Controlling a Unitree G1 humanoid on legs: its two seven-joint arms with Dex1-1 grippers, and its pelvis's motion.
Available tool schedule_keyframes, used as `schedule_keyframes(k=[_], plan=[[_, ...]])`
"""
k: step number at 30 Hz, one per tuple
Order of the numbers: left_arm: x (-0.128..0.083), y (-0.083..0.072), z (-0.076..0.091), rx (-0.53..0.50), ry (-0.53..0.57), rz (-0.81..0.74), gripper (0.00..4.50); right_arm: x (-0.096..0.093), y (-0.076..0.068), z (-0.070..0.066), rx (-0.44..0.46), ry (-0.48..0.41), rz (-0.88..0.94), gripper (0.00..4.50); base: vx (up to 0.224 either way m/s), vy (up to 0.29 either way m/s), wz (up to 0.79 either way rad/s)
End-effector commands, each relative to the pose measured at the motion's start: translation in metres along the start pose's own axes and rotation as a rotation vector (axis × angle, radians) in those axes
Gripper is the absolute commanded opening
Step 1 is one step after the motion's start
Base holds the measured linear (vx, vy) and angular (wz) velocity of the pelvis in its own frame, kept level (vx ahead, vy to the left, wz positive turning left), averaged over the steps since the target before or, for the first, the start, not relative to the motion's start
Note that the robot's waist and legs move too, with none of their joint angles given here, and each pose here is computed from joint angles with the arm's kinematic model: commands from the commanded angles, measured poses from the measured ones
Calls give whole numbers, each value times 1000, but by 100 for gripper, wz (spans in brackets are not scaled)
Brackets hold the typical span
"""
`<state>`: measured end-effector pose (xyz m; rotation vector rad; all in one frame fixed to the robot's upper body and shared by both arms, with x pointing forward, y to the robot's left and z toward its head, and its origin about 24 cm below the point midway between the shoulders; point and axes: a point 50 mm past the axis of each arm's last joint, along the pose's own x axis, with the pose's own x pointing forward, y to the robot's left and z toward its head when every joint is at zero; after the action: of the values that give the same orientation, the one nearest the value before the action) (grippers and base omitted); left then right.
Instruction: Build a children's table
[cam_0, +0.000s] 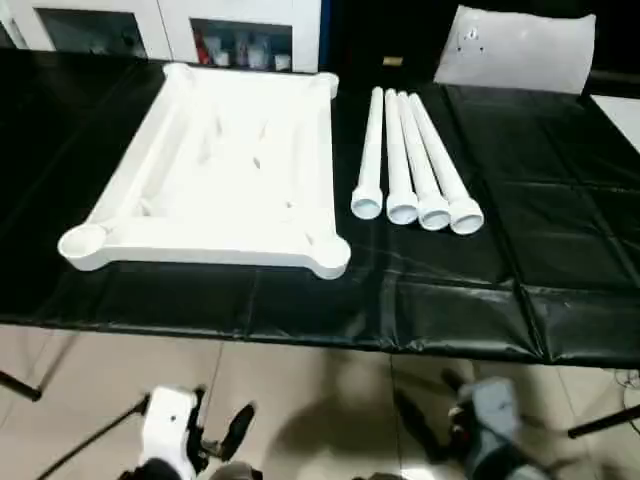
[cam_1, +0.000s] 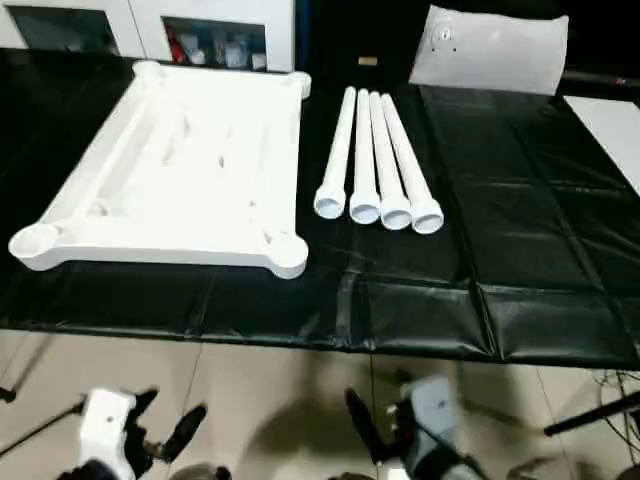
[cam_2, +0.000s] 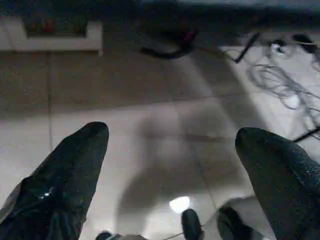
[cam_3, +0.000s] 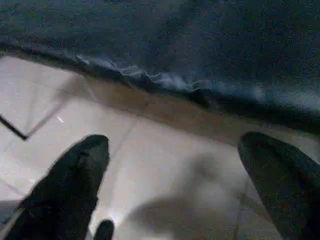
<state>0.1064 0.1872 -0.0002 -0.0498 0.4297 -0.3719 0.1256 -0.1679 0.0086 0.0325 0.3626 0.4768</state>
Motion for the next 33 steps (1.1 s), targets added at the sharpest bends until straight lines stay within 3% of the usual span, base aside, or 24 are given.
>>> schedule_keyframes(k=[1, 3, 5, 6, 8, 10, 13, 14, 15, 16, 18, 23, 33], plan=[[-6, -3, 13, 14, -44, -17, 446, -3, -2, 16, -32, -28, -8, 450, 0, 0, 0], [-13, -5, 29, 34, -104, -13, 446, -7, -2, 33, -34, -80, -17, 450, 0, 0, 0], [-15, -2, 57, 80, -195, 21, 446, -7, -8, 60, -62, -150, -70, 450, 0, 0, 0], [-13, -1, 62, 92, -212, 30, 446, -6, -9, 63, -57, -161, -81, 450, 0, 0, 0], [4, 9, 99, 144, -346, 86, 446, 9, -19, 92, -141, -260, -162, 450, 0, 0, 0], [16, 13, 120, 161, -402, 88, 446, 21, -22, 111, -179, -333, -190, 450, -32, -3, -1], [34, 20, 140, 200, -428, 118, 446, 41, -24, 117, -101, -310, -233, 450, -43, -5, -1], [43, 26, 153, 206, -465, 179, 446, 55, -22, 118, -51, -306, -239, 450, 0, 0, 0], [43, 26, 153, 206, -465, 179, 446, 55, -22, 118, -51, -306, -239, 450, 0, 0, 0], [49, 30, 163, 176, -488, 234, 446, 66, -18, 120, -29, -302, -233, 450, 0, 0, 0], [54, 34, 166, 153, -450, 300, 446, 75, -15, 122, -85, -280, -252, 450, 0, 0, 0], [66, 25, 162, 144, -398, 250, 446, 96, 3, 127, -157, -243, -172, 450, -17, -7, 15], [65, 18, 144, 163, -318, 256, 446, 100, 0, 123, -143, -245, -155, 450, 44, 0, 27]])
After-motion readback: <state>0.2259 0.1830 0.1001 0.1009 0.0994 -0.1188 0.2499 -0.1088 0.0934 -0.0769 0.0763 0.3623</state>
